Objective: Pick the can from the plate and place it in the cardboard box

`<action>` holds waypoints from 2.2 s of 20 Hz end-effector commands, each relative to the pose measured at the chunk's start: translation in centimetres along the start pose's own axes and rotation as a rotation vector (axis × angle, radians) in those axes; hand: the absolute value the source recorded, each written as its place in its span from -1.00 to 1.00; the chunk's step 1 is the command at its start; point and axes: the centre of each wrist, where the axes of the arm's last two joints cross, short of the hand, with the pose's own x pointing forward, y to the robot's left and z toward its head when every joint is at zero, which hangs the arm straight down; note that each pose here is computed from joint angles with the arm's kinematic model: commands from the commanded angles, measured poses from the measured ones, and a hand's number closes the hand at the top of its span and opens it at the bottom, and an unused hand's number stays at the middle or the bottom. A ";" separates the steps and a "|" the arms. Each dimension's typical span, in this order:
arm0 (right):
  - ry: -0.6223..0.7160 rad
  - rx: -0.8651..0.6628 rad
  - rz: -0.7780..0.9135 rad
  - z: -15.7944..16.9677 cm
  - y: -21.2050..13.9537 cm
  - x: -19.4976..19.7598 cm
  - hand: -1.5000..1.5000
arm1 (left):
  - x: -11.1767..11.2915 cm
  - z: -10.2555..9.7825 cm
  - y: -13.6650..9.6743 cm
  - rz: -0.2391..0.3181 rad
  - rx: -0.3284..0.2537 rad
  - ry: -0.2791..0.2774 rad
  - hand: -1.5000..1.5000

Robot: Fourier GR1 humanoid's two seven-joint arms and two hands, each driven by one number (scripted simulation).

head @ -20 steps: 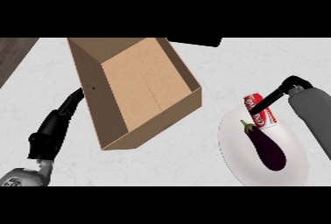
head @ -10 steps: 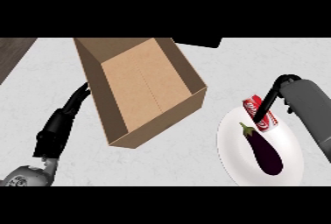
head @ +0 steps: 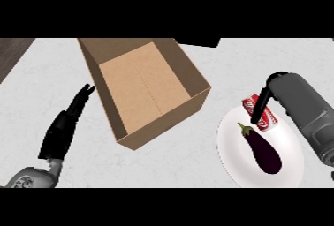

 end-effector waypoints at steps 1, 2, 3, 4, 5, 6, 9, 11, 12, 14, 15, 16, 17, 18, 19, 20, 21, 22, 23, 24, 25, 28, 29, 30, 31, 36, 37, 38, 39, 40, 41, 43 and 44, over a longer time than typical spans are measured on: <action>0.239 0.105 0.206 0.3 2.0 2.4 -1.00 | -0.7 0.1 0.6 -0.018 0.021 0.036 0.00; 0.236 0.104 0.202 0.7 2.0 2.6 -1.00 | -0.2 -0.1 0.1 -0.001 0.013 0.016 0.00; 0.242 0.114 0.212 0.8 1.8 2.5 -1.00 | -0.2 0.1 -1.1 0.002 -0.001 0.021 0.00; 0.255 0.108 0.222 0.4 2.0 2.4 -1.00 | -1.0 0.0 -0.6 -0.011 0.025 0.041 0.00; 0.278 0.104 0.234 0.4 2.3 2.8 -1.00 | -0.8 0.1 -0.5 -0.006 0.033 0.036 0.00; 0.276 0.100 0.234 1.0 1.9 2.7 -1.00 | -0.1 -0.3 -0.4 -0.009 0.039 0.019 0.00; 0.268 0.111 0.260 1.1 2.8 3.6 -1.00 | -1.4 0.2 0.0 -0.014 0.034 0.055 0.00; 0.274 0.117 0.253 1.5 1.6 2.7 -1.00 | -1.5 -0.1 -0.5 -0.010 0.039 0.053 0.00; 0.260 0.122 0.254 1.8 2.0 3.2 -1.00 | -0.4 -0.6 0.7 -0.009 0.044 0.049 0.00; 0.284 0.120 0.255 1.4 2.8 3.8 -1.00 | -1.8 0.2 -0.1 -0.013 0.049 0.062 0.00; 0.287 0.119 0.263 1.4 2.7 3.7 -1.00 | -1.1 0.1 0.2 0.000 0.026 0.070 0.00; 0.274 0.129 0.249 1.9 2.4 3.6 -1.00 | -1.0 0.3 -0.1 -0.009 0.050 0.055 0.00; 0.287 0.128 0.266 0.9 3.7 4.2 -1.00 | -1.1 -0.1 0.2 -0.011 0.057 0.057 0.00; 0.277 0.124 0.275 2.2 3.0 4.3 -1.00 | -0.7 -0.5 1.4 -0.005 0.072 0.066 0.00; 0.285 0.122 0.256 2.0 3.1 4.2 -1.00 | -1.4 0.1 0.2 -0.009 0.041 0.055 0.00; 0.294 0.105 0.261 2.5 2.2 3.8 -1.00 | -1.6 -0.4 0.9 -0.016 0.065 0.061 0.00; 0.295 0.112 0.272 2.8 2.7 4.3 -1.00 | -1.2 -0.2 1.5 -0.023 0.067 0.062 0.00; 0.291 0.137 0.260 1.3 3.2 4.0 -1.00 | -1.2 0.2 0.8 -0.009 0.048 0.057 0.00; 0.290 0.136 0.266 1.2 3.6 4.3 -1.00 | -0.9 -0.1 0.6 -0.011 0.054 0.063 0.00; 0.297 0.124 0.256 2.3 2.4 3.8 -1.00 | -1.2 -0.1 0.0 -0.016 0.059 0.051 0.00; 0.284 0.133 0.264 1.4 4.1 4.8 -1.00 | -1.9 0.2 -0.5 -0.003 0.061 0.066 0.00; 0.298 0.124 0.266 1.9 4.4 5.3 -1.00 | -2.2 0.1 -0.8 -0.003 0.067 0.068 0.00; 0.299 0.139 0.255 1.3 3.5 4.3 -1.00 | -1.0 -0.3 -0.5 0.007 0.074 0.061 0.00; 0.294 0.130 0.273 2.2 3.4 4.6 -1.00 | -1.7 0.3 0.3 -0.020 0.054 0.082 0.00; 0.297 0.151 0.259 1.1 3.2 3.9 -1.00 | -1.1 -0.5 1.4 -0.018 0.062 0.073 0.00; 0.314 0.158 0.306 0.6 4.5 4.7 -1.00 | -1.2 -0.5 0.6 -0.002 0.065 0.067 0.00; 0.308 0.163 0.300 0.4 4.7 4.8 -1.00 | -1.7 -0.2 0.4 -0.014 0.070 0.076 0.00; 0.325 0.182 0.315 -0.6 5.3 4.7 -1.00 | -2.3 0.9 0.0 0.000 0.064 0.082 0.00; 0.300 0.182 0.304 0.3 4.8 4.8 -1.00 | -2.1 0.7 -0.4 -0.018 0.055 0.077 0.00; 0.303 0.179 0.315 0.2 5.7 5.5 -1.00 | -1.8 -0.2 0.1 0.000 0.071 0.078 0.00; 0.295 0.196 0.279 0.0 4.9 4.7 -1.00 | -1.8 0.4 0.5 -0.011 0.068 0.077 0.00; 0.305 0.204 0.270 -0.7 5.6 4.8 1.00 | -2.5 0.8 1.8 -0.019 0.073 0.085 0.00; 0.297 0.191 0.279 0.0 5.1 4.9 1.00 | -1.2 0.1 0.7 -0.008 0.078 0.081 0.00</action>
